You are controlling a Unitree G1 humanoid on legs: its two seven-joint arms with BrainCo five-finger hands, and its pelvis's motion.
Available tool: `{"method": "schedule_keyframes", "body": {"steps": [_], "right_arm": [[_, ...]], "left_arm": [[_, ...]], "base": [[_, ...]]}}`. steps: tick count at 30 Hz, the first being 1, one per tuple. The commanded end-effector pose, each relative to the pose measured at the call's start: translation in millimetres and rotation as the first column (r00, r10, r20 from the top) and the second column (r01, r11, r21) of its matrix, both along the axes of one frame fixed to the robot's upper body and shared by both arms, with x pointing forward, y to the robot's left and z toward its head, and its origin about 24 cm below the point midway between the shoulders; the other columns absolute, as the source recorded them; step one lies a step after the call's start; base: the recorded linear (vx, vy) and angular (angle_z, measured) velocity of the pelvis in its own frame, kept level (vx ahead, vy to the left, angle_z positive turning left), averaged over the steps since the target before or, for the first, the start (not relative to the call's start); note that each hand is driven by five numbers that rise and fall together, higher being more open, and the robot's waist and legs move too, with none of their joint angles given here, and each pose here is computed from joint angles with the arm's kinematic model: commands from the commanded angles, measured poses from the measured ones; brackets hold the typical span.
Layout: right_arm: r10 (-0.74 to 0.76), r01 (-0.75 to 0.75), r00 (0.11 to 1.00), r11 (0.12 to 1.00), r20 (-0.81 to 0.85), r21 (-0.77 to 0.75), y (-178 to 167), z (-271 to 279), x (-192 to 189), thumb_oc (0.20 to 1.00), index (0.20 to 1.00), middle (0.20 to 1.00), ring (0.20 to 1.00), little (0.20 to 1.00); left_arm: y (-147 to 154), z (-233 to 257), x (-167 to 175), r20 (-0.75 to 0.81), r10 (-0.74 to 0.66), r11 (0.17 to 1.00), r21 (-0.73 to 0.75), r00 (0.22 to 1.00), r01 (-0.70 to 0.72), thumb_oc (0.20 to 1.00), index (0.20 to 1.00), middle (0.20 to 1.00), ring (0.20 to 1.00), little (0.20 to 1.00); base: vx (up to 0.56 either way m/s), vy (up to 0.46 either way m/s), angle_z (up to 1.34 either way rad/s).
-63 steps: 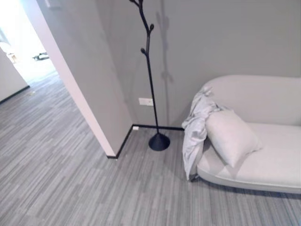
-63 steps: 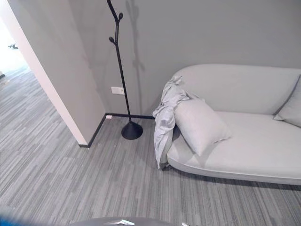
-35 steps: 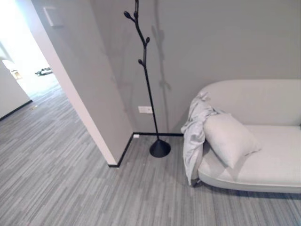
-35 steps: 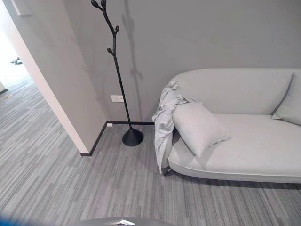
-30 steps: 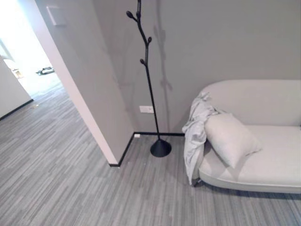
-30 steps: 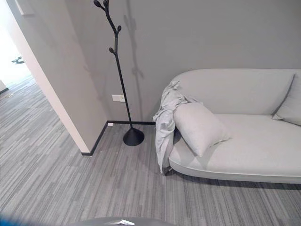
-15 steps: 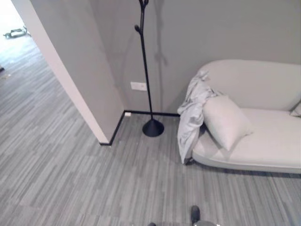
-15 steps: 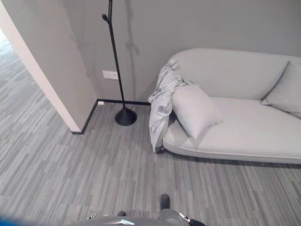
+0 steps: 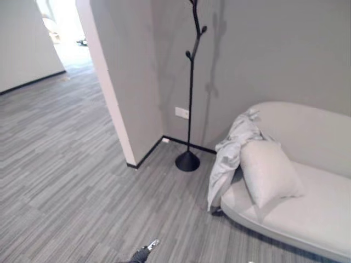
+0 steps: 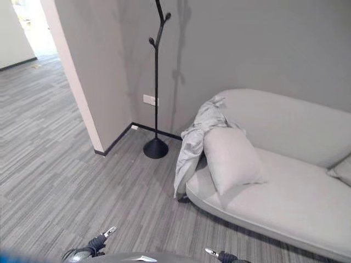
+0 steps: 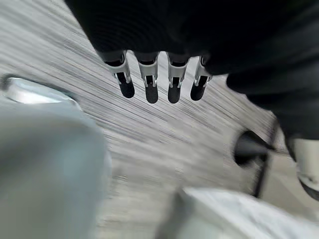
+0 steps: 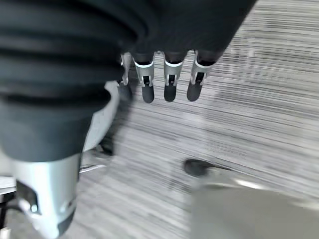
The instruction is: Hang the clothes on the sofa on the clothes rack.
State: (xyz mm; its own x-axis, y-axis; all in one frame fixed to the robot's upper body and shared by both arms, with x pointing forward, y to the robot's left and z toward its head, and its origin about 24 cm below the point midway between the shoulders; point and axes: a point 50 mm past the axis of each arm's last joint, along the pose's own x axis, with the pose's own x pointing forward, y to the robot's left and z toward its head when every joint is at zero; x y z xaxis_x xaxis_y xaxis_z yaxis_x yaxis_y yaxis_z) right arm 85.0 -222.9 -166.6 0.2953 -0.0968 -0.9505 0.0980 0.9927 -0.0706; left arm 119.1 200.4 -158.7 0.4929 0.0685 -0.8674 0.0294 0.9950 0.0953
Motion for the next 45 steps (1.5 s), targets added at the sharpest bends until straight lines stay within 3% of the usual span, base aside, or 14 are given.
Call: {"method": "schedule_keyframes", "body": {"steps": [1,5,15,19,27,34,45], "right_arm": [[0.004,-0.005,1.000,0.999,-0.008,-0.048,-10.9,2.7,3.1,1.000,1.000,1.000,1.000,1.000],[0.021,-0.022,1.000,0.998,-0.019,-0.058,-8.2,1.8,2.3,1.000,1.000,1.000,1.000,1.000],[0.020,-0.019,0.990,1.000,-0.142,0.007,6.7,-7.1,-33.9,1.000,1.000,1.000,1.000,1.000],[0.097,-0.094,0.992,0.995,-0.084,0.043,19.4,-7.4,-21.7,1.000,1.000,1.000,1.000,1.000],[0.026,-0.027,0.999,0.998,0.018,0.055,21.8,-4.2,-5.9,1.000,1.000,1.000,1.000,1.000],[0.038,-0.041,0.998,0.995,0.042,0.088,31.7,-3.6,3.7,1.000,1.000,1.000,1.000,1.000],[0.035,-0.037,0.999,0.997,0.041,0.066,24.5,-2.7,3.4,1.000,1.000,1.000,1.000,1.000]], "left_arm": [[-50.6,7.4,26.1,0.118,-0.080,0.986,-0.133,0.990,0.096,1.000,1.000,1.000,1.000,1.000],[-54.3,14.1,33.0,0.170,-0.118,0.977,-0.157,0.978,0.145,1.000,1.000,1.000,1.000,1.000],[-27.1,0.2,7.9,0.031,-0.056,0.995,-0.086,0.998,0.059,1.000,1.000,1.000,1.000,1.000],[-14.6,-1.5,2.2,0.000,-0.026,0.999,-0.048,1.000,0.026,1.000,1.000,1.000,1.000,1.000],[6.2,-10.4,-38.6,-0.142,0.049,0.999,0.013,0.989,-0.048,1.000,1.000,1.000,1.000,1.000],[2.1,-15.0,-59.3,-0.214,0.121,0.992,-0.006,0.969,-0.125,1.000,1.000,1.000,1.000,1.000],[-2.2,-13.7,-47.2,-0.173,0.137,0.990,-0.006,0.975,-0.141,1.000,1.000,1.000,1.000,1.000]], "base": [[0.21,0.059,0.35],[0.28,0.100,0.07],[0.42,0.306,-0.78],[0.24,0.264,-0.52],[0.22,0.154,-0.02],[0.21,-0.050,-0.04],[0.33,-0.177,0.42]]}}
